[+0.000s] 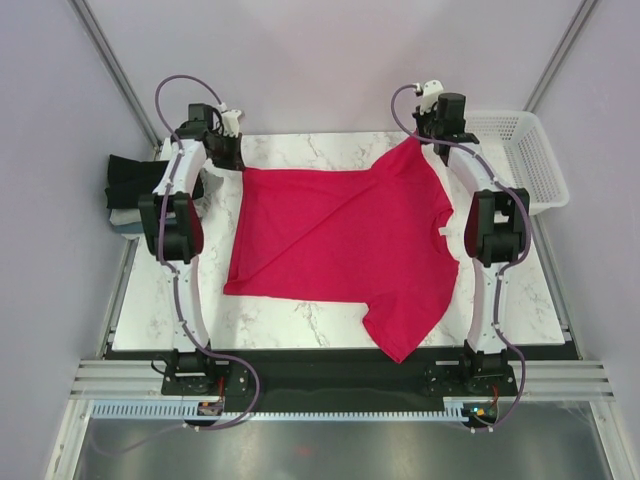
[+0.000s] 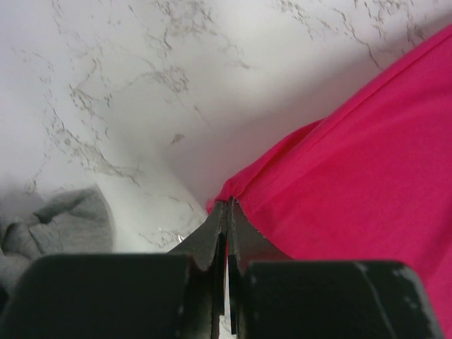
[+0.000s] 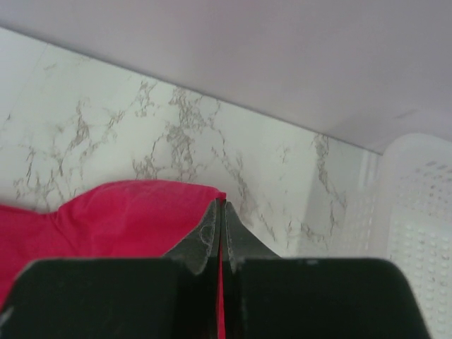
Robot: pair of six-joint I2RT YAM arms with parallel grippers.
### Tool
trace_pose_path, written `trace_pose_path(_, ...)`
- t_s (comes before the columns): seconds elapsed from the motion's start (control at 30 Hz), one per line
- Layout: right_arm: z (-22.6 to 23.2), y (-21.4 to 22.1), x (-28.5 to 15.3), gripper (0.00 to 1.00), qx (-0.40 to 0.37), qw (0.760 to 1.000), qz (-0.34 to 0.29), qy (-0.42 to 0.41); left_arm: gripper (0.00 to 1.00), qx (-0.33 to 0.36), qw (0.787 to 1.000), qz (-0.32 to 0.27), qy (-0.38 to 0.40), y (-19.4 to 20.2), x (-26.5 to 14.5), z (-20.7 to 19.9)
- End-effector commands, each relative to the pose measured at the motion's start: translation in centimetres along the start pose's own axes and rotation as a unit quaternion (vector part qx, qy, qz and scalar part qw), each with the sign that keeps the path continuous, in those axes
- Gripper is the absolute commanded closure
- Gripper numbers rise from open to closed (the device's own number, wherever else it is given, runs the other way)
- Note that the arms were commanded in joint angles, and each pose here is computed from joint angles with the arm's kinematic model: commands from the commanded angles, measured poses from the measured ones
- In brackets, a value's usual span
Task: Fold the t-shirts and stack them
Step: Fold the tshirt
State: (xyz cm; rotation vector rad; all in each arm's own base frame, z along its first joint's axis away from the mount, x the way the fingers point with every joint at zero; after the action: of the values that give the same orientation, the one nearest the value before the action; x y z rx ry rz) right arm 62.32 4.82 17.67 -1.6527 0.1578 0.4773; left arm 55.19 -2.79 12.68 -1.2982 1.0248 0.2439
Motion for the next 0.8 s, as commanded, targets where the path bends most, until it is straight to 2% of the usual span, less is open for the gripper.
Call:
trace_pose_path(0.0,0.5,-5.4,-4.7,1.00,-0.014,0.999,-0.048,-0.010,0.98,0.015,0.999,-0.029,0.010,-1.7,-4.7,-0.9)
trace_pose_path(0.33,1.3,-4.1,-11.0,1.00,-0.010,1.000,-0.023,-0.014,0.98,0.002,0.998,-0.008,0.067,-0.1,-6.8,-3.8)
trace_pose_path(0.47,1.9,-1.9,-13.2,1.00,-0.005,1.000,0.006,-0.020,0.98,0.002,0.995,-0.004,0.096,0.1,-7.6,-4.9)
trace_pose_path(0.77,2.5,0.2,-17.4,1.00,-0.002,0.999,0.028,-0.020,0.98,0.001,0.995,-0.013,0.103,0.5,-10.7,-5.6)
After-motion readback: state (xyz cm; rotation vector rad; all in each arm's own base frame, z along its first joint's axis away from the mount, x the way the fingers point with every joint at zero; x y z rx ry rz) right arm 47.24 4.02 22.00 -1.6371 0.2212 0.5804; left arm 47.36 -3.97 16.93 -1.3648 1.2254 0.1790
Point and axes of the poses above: each gripper's point midway between its finger pads, its own x axis out along the fingers, its own z axis along the line the jaws close on, y = z × x, the point moved 4 cm from there along -x, back along the fingers, and after that the axes turned 7 degrees about x, right-handed, at the moved point
